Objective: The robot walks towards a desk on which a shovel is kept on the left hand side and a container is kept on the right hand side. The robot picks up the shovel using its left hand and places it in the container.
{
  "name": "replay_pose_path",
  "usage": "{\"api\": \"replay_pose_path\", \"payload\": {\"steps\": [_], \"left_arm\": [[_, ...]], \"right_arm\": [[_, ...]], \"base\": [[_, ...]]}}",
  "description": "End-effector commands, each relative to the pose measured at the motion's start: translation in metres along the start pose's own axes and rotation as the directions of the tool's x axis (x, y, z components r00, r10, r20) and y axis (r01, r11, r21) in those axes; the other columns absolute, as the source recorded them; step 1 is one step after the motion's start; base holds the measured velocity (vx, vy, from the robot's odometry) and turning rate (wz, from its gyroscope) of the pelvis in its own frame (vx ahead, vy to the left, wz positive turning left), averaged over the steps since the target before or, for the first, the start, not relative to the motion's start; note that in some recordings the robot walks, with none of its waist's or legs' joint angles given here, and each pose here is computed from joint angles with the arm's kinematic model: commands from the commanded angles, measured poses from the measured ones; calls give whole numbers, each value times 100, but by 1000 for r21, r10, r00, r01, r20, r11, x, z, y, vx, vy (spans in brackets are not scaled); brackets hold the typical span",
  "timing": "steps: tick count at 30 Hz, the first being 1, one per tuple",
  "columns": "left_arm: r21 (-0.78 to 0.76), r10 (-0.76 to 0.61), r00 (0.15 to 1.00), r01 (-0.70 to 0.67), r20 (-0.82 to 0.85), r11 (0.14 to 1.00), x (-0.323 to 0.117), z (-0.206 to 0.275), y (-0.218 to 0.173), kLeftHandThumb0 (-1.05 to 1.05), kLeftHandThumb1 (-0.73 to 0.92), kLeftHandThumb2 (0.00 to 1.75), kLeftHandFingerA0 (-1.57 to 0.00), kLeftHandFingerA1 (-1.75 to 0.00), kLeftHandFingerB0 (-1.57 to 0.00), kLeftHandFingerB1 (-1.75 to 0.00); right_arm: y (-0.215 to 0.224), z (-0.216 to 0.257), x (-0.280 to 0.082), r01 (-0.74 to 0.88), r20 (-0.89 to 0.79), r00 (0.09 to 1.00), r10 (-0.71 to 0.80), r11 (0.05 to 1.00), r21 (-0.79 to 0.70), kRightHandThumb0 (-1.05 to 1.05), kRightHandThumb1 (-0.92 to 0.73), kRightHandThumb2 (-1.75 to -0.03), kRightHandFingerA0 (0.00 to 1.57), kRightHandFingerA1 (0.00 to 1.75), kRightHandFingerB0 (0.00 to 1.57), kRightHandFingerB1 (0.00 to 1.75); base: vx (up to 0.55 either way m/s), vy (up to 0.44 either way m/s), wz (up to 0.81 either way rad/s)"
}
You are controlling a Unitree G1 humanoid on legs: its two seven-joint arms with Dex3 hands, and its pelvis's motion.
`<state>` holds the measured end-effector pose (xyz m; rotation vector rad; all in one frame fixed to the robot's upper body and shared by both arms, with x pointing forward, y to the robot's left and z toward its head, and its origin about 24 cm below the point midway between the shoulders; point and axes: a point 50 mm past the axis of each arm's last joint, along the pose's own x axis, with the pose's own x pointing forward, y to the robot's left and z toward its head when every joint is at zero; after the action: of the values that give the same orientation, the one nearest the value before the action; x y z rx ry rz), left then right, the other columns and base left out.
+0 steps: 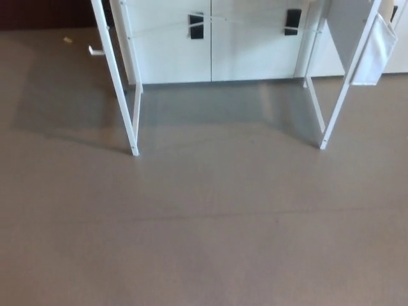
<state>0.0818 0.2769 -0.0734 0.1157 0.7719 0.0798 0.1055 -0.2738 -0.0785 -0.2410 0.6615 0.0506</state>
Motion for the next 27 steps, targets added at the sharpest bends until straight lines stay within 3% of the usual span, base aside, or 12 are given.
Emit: {"api": "replay_pose_path", "payload": {"steps": [1,8,21,27], "left_arm": [[35,-5,999,4,51,999,-1,5,2,-35,63,59,-49,-44,-39,-37],[47,-10,999,8,53,999,-1,6,3,-35,64,59,-50,-44,-40,-38],[62,-17,998,13,62,998,-2,5,4,-35,64,59,-50,-45,-39,-39],[80,-16,998,11,60,997,-4,4,5,-36,64,59,-50,-45,-40,-39]], "right_arm": [[-2,1,1,11,10,1000,-11,1000,-12,-23,-60,-56,64,63,42,51],[-1,0,2,15,4,1000,-15,1000,-3,-21,-60,-56,64,64,41,50],[2,1,2,6,6,1000,-6,1000,-13,-21,-61,-56,64,63,41,50],[4,0,1,3,1,1000,-3,1000,-17,-21,-61,-56,64,63,41,50]], "base": [[266,-430,37],[170,-138,5],[231,135,-8],[124,-40,9]]}}
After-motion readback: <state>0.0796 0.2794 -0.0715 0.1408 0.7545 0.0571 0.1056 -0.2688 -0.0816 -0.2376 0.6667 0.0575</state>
